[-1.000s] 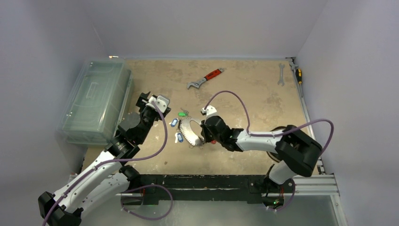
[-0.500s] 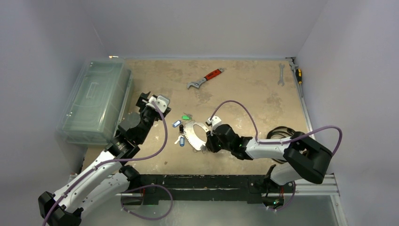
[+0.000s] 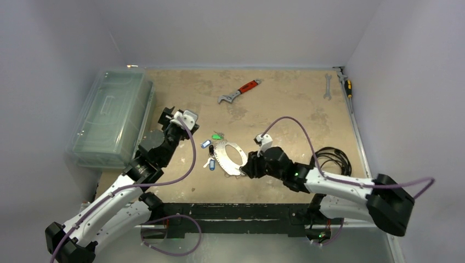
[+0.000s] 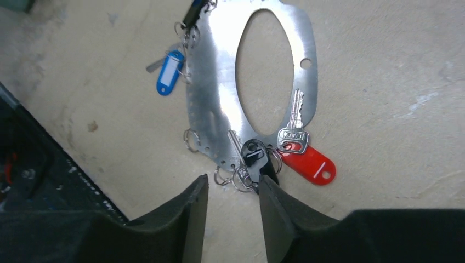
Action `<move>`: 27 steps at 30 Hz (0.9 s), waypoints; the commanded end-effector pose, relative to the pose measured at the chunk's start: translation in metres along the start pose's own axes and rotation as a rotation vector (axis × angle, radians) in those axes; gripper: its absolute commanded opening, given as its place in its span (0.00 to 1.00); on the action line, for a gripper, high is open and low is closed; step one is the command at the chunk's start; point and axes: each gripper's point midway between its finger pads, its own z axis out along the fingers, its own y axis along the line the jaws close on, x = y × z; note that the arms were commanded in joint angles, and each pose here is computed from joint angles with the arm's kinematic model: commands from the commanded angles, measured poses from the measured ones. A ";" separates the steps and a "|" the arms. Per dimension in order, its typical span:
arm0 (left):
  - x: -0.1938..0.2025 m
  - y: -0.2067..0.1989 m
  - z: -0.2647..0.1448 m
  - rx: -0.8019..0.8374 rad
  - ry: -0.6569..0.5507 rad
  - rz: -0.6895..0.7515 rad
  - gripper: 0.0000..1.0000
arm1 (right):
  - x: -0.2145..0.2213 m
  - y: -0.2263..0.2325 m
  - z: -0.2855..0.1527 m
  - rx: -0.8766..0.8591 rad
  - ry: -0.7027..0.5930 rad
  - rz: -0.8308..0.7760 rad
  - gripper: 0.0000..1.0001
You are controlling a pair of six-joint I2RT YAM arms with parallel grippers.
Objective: Put the keys on the keyring
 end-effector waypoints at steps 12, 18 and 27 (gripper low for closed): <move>-0.009 0.024 0.006 -0.181 -0.043 -0.284 0.93 | -0.160 -0.015 -0.144 0.145 -0.682 0.170 0.99; -0.014 0.022 0.018 -0.174 0.054 -0.380 0.97 | -0.188 -0.013 -0.178 0.167 -0.765 0.175 0.99; -0.083 0.009 -0.011 0.060 -0.215 -0.500 0.99 | -0.194 -0.014 -0.206 0.142 -0.829 0.165 0.99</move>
